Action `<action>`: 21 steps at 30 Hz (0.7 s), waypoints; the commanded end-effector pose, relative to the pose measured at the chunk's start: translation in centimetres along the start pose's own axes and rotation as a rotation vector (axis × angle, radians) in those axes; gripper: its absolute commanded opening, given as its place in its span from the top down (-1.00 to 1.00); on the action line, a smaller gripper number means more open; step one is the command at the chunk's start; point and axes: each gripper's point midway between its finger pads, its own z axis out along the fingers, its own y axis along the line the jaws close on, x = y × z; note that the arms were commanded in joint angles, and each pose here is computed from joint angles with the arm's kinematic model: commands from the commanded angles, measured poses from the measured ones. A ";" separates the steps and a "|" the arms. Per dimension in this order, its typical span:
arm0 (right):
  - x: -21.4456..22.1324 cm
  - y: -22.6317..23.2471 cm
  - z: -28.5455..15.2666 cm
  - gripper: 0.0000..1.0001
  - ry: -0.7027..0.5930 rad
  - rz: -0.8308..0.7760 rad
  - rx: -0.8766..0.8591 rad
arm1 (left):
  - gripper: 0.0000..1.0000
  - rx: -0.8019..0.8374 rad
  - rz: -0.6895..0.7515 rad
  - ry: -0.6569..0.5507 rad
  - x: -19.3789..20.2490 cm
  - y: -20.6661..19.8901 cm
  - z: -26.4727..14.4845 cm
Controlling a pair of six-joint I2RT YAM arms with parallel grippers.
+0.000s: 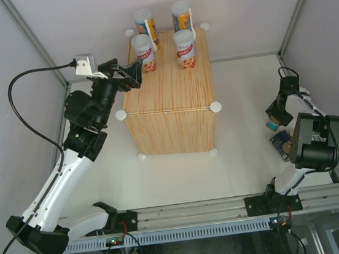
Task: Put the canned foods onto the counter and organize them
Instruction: Pick up the canned food from the center of the board.
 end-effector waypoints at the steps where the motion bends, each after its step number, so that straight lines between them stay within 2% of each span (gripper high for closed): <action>1: -1.8 1.3 -1.2 1.00 -0.054 0.016 -0.066 | -0.96 0.002 0.011 -0.027 -0.7 0.1 -0.4; 21: -3.4 4.9 -7.0 1.00 -0.133 0.035 -0.294 | -0.96 0.031 -0.039 -0.012 -1.3 -0.9 -0.2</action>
